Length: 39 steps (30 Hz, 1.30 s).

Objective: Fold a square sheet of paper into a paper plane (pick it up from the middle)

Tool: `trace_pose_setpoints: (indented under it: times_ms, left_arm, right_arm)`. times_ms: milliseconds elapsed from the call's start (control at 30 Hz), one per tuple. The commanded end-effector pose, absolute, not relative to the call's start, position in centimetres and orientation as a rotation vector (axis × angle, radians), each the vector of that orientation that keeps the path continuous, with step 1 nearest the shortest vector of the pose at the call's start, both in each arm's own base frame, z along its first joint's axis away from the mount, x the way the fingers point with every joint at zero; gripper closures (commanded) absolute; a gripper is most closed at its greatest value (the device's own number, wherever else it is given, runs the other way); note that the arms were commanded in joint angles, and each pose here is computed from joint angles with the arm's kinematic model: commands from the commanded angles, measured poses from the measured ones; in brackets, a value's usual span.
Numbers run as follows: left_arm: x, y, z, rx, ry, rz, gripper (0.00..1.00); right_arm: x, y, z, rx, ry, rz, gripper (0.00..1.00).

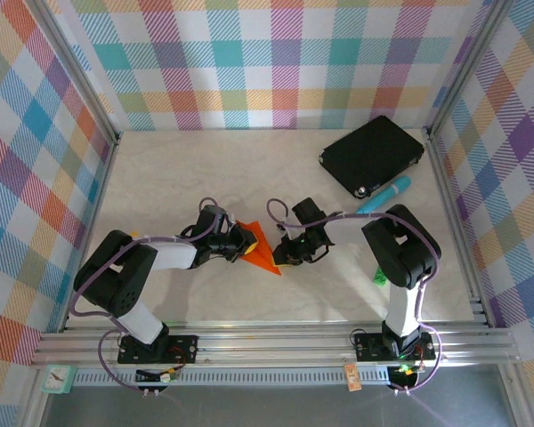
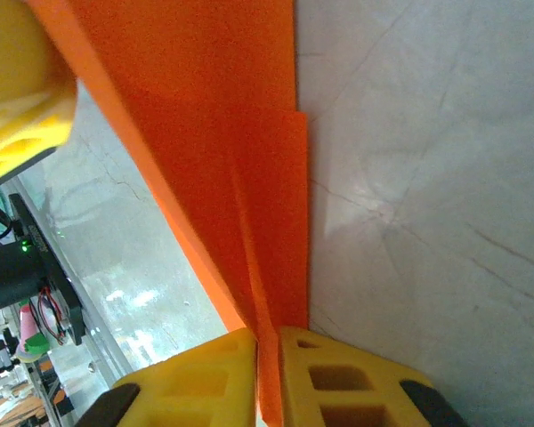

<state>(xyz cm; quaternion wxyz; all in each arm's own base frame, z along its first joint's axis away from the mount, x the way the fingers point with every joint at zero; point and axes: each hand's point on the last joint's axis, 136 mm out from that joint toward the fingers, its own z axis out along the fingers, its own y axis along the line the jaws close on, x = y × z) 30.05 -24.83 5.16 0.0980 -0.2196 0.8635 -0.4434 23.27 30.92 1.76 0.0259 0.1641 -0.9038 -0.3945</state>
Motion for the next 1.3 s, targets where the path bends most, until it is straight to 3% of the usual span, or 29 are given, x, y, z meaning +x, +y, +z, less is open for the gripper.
trace_pose_setpoints:
  times_ms: [0,333,900,1267]
  left_arm:
    - [29.7,-25.4,6.2,-0.581,2.550,-1.327,0.88]
    - [29.3,-27.5,5.6,-0.520,2.566,-1.375,0.88]
    - [29.9,-26.5,3.3,-0.635,2.617,-1.248,0.91]
    - [29.8,-26.6,3.1,-0.633,2.625,-1.247,0.91]
  right_arm:
    - [23.1,30.4,0.7,0.473,-2.768,-1.177,0.85]
    - [23.2,30.5,0.6,0.461,-2.728,-1.189,0.85]
    - [23.0,29.9,2.2,0.480,-2.727,-1.230,0.78]
    - [22.1,29.1,1.8,0.479,-2.719,-1.206,0.79]
